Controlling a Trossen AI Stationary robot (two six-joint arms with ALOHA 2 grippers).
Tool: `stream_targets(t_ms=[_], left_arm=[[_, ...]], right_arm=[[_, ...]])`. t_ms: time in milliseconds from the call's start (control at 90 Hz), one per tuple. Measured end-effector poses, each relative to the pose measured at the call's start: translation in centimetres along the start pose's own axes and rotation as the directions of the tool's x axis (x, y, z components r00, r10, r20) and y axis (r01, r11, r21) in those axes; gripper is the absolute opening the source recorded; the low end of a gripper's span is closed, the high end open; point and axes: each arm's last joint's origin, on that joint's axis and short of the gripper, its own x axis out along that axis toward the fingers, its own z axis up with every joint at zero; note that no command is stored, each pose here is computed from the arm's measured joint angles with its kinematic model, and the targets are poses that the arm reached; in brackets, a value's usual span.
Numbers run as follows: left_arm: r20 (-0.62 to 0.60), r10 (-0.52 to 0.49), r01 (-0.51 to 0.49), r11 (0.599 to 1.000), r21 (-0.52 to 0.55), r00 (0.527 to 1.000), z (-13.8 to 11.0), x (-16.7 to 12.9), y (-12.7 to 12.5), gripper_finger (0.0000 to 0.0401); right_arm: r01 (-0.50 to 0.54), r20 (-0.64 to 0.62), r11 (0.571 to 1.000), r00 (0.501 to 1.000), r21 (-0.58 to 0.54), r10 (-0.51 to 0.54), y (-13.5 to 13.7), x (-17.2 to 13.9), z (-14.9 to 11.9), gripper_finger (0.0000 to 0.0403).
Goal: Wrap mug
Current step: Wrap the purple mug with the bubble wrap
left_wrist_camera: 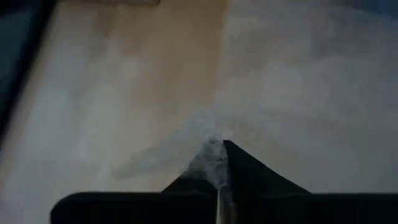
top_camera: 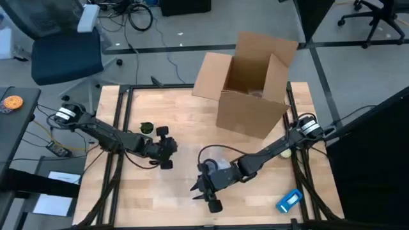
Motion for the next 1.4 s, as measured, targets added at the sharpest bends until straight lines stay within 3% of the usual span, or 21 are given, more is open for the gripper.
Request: stream_targets(t_ms=[211, 333, 444, 544, 767, 900, 1044, 1144, 1289, 1400], left_arm=[[-0.036, -0.191, 0.186, 0.977, -0.102, 0.981, -0.3, -0.1, -0.8, 0.0], [-0.011, -0.328, 0.324, 0.938, -0.122, 0.945, 0.0, -0.5, -1.8, 0.0], [0.007, -0.45, 0.448, 0.886, -0.124, 0.893, 0.3, -0.9, -2.6, 0.0], [-0.004, -0.49, 0.484, 0.863, -0.144, 0.872, 0.1, -1.3, -3.2, 0.0], [-0.012, -0.5, 0.493, 0.856, -0.155, 0.866, -0.1, -1.5, -3.6, 0.0], [-0.02, -0.452, 0.443, 0.881, -0.163, 0.892, -0.3, -1.4, -3.4, 0.0], [0.006, -0.394, 0.378, 0.879, -0.29, 0.919, -0.1, -1.3, -3.2, 0.0], [0.013, -0.372, 0.344, 0.843, -0.413, 0.928, -0.1, -1.3, -3.1, 0.0], [0.037, -0.337, 0.29, 0.743, -0.603, 0.941, 0.0, -1.4, -3.2, 0.0], [0.048, -0.317, 0.266, 0.696, -0.667, 0.947, 0.0, -1.5, -3.3, 0.0]], right_arm=[[-0.019, -0.268, 0.975, 0.96, 0.221, 0.079, 2.2, -0.6, -3.0, 0.0126], [0.147, -0.442, 0.947, 0.897, 0.284, -0.007, 2.7, -1.4, -5.0, 0.0125], [0.33, -0.544, 0.914, 0.824, 0.235, -0.157, 1.7, -2.1, -6.2, 0.0125], [0.431, -0.584, 0.883, 0.771, 0.187, -0.254, 0.2, -2.5, -6.4, 0.0124], [0.506, -0.589, 0.852, 0.733, 0.138, -0.34, -3.5, -2.4, -5.8, 0.0123], [0.539, -0.571, 0.837, 0.718, 0.095, -0.398, -5.3, -2.4, -5.3, 0.0123], [0.587, -0.522, 0.809, 0.702, 0.039, -0.484, -7.0, -2.3, -4.8, 0.0123], [0.603, -0.478, 0.798, 0.701, 0.0, -0.529, -8.0, -2.2, -4.3, 0.0123], [0.609, -0.441, 0.79, 0.691, -0.072, -0.573, -9.2, -2.1, -3.8, 0.0123], [0.59, -0.436, 0.802, 0.699, -0.096, -0.567, -9.2, -2.5, -3.5, 0.0123]])
